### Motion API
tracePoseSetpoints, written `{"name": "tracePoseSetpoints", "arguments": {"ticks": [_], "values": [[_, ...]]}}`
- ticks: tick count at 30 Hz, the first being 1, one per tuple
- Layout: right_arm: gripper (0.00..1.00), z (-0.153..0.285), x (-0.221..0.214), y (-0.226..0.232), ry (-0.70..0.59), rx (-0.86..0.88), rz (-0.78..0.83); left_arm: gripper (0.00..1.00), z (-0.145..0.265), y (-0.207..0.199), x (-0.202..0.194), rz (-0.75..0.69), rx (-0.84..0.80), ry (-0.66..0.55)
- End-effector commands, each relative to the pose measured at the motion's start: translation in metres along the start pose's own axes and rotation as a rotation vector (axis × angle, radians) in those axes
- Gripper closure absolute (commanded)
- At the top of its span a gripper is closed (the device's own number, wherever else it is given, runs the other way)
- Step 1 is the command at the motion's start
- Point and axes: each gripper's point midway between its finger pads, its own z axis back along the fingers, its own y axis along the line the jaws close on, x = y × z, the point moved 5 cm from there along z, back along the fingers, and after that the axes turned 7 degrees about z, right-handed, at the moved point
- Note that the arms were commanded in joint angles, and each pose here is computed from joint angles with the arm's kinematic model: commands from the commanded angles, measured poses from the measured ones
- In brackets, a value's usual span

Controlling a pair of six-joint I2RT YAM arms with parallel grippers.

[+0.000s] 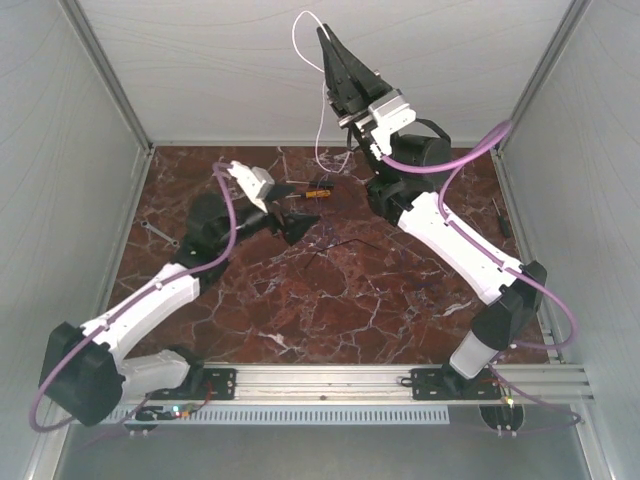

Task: Zip-tie the wires
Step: Untie the cable at the center of the board, then place the cable at the center of the board.

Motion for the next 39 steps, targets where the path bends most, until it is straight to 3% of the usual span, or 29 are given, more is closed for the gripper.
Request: {"name": "tracePoseSetpoints", "arguments": {"ticks": [1,11,13,16,17,24,33,39], "values": [[1.0,0.001,0.018,-0.009,-0.024,-0.035,-0.024,0.03,-0.031,-0.028,0.047,-0.16,-0.118,-0.158],[1.0,0.011,0.017,-0.005,0.0,-0.023,-0.031,0.29,-0.059,-0.015,0.074,-0.118,-0.021,-0.243],[1.0,0.012,0.018,-0.006,0.001,-0.023,-0.031,0.47,-0.063,-0.008,0.078,-0.122,0.02,-0.252],[1.0,0.013,0.018,-0.006,0.004,-0.023,-0.024,0.94,-0.068,-0.001,0.075,-0.125,0.06,-0.232],[1.0,0.014,0.019,-0.007,0.005,-0.022,-0.018,1.0,-0.069,0.0,0.073,-0.126,0.07,-0.223],[1.0,0.014,0.024,-0.021,0.022,-0.065,0.059,1.0,-0.056,0.009,0.044,-0.103,0.131,-0.171],[1.0,0.002,0.063,-0.057,-0.036,-0.136,0.125,1.0,-0.056,0.05,-0.028,-0.098,0.333,0.07],[1.0,0.007,0.081,-0.069,-0.045,-0.146,0.109,1.0,-0.067,0.065,-0.061,-0.085,0.367,0.181]]}}
